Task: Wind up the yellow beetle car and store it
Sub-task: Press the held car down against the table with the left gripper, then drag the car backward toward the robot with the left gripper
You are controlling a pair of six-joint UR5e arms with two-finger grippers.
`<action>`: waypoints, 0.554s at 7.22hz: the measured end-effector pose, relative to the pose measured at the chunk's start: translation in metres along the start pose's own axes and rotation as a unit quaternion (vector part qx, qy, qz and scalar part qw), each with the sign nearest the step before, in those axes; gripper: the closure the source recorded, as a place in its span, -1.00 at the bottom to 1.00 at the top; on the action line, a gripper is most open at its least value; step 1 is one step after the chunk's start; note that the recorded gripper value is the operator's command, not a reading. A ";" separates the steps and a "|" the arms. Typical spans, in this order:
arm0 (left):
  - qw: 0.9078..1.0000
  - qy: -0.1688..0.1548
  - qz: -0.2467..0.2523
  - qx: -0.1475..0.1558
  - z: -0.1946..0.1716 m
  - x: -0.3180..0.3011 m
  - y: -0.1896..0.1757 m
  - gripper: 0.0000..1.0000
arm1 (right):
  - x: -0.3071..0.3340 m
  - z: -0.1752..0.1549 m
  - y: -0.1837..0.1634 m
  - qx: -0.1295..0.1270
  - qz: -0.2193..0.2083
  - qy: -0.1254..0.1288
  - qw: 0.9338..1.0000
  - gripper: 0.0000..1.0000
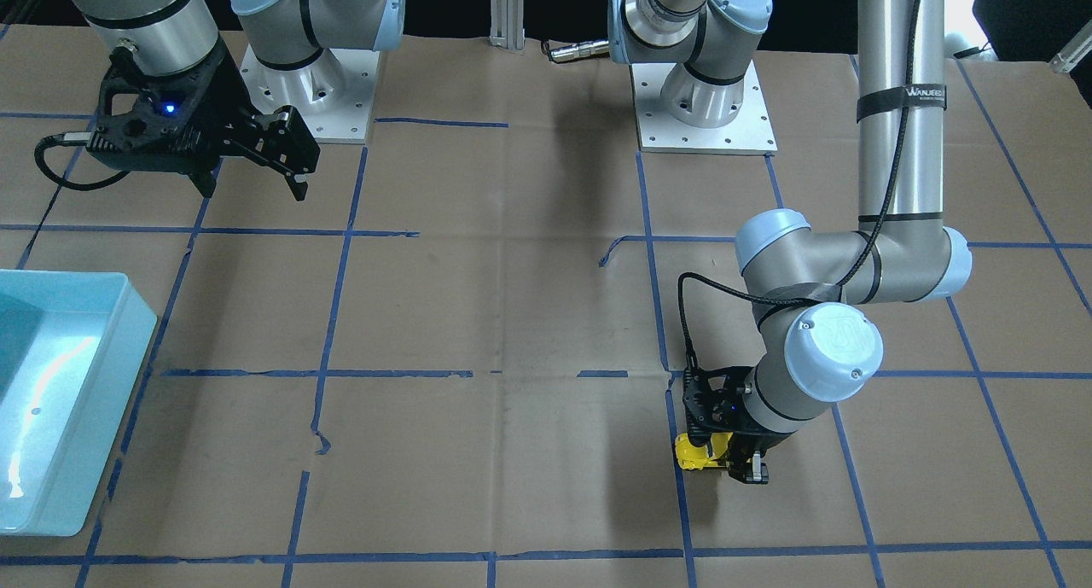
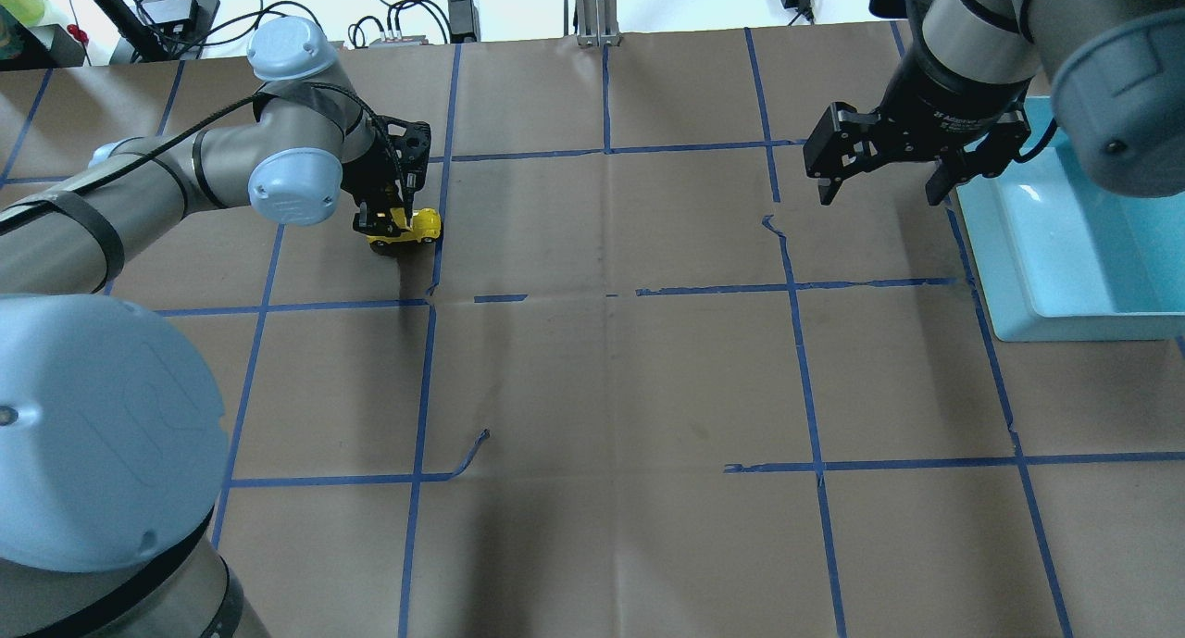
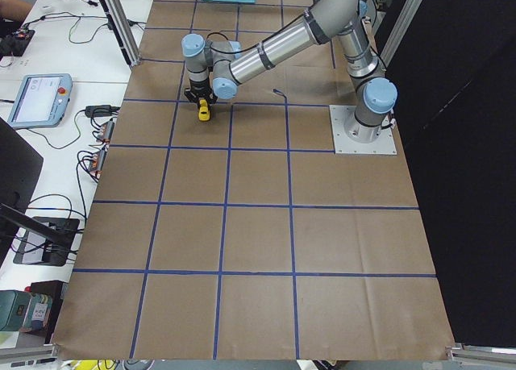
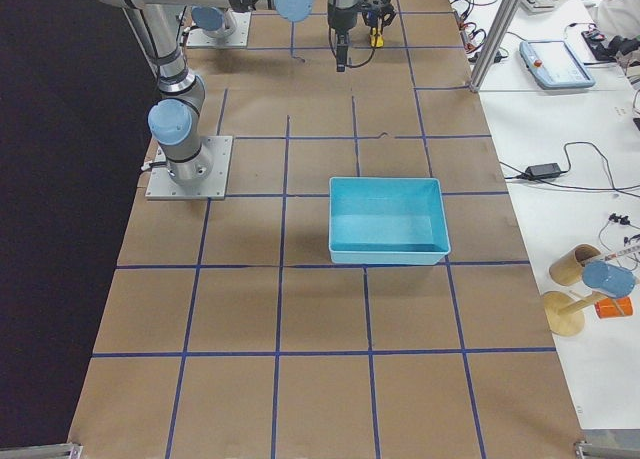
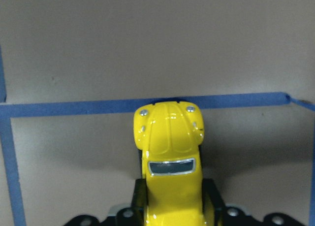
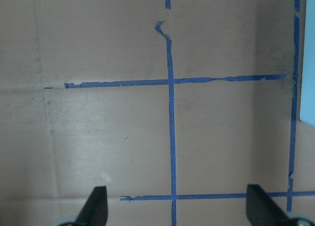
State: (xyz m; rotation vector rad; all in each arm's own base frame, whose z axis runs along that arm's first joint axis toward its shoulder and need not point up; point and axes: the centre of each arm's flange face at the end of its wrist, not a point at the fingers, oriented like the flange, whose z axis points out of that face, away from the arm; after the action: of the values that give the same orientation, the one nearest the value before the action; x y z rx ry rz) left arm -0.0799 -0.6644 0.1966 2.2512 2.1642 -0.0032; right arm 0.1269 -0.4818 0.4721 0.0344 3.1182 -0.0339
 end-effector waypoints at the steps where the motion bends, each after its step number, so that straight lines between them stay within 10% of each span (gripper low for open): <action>1: 1.000 0.000 0.000 -0.001 0.000 0.000 0.002 1.00 | 0.000 0.004 -0.002 -0.003 -0.002 0.001 1.000 -1.00; 4: 1.000 0.004 -0.014 0.001 0.003 0.000 0.026 1.00 | 0.000 0.006 -0.003 -0.004 -0.002 0.001 1.000 -1.00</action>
State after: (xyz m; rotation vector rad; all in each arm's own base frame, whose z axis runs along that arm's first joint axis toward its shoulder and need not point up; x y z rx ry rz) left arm -0.0540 -0.6652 0.1935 2.2243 2.2011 0.0023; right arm 0.1267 -0.4851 0.4662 0.0267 3.1201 -0.0200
